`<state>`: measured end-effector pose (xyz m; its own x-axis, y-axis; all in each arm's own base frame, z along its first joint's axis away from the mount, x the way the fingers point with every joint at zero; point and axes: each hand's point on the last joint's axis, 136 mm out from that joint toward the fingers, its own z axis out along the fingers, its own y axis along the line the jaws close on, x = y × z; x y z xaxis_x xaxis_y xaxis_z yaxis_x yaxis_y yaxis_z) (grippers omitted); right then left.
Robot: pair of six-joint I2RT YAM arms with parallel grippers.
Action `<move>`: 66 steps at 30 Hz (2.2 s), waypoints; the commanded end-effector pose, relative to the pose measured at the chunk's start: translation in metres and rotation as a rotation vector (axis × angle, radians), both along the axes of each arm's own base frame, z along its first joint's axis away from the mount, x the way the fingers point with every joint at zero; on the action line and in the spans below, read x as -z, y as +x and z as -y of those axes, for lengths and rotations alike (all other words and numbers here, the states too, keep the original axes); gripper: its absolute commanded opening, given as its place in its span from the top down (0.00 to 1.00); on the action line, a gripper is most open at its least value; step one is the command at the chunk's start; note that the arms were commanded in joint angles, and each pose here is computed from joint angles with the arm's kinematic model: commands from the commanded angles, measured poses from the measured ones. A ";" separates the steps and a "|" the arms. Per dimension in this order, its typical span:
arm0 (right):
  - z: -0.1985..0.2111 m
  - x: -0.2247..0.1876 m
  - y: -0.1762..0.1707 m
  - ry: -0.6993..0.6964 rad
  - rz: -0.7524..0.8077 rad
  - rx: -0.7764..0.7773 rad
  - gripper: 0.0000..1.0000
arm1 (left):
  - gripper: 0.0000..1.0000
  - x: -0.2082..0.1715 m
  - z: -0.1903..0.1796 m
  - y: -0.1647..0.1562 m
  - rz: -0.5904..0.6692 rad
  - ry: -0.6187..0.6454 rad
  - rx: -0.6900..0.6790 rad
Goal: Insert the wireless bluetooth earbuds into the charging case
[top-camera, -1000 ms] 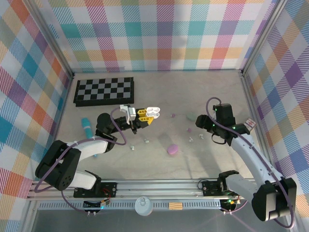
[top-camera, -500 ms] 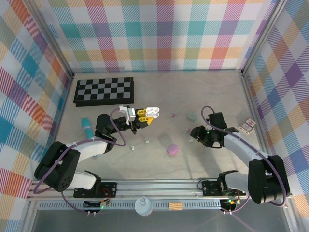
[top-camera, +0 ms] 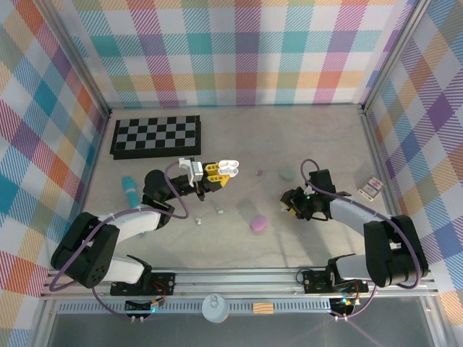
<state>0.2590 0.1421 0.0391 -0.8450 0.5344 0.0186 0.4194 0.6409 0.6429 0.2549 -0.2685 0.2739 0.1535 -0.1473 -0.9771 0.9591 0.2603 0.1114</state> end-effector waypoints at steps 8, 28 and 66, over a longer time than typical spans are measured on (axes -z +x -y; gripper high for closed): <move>-0.006 0.001 0.011 0.002 0.015 -0.022 0.57 | 1.00 -0.015 -0.001 -0.010 0.082 0.010 0.000; -0.008 -0.012 0.044 -0.081 0.078 -0.118 0.56 | 1.00 -0.010 -0.002 -0.010 0.078 0.051 -0.015; -0.019 0.011 0.013 0.014 0.088 -0.206 0.59 | 1.00 -0.011 0.000 -0.012 0.088 0.073 -0.001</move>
<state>0.2745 0.1561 0.0321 -0.9230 0.3807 -0.0562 0.2486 0.7014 0.6680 0.2511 -0.2656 0.2653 0.1586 -0.0548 -0.9858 0.9518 0.2741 0.1379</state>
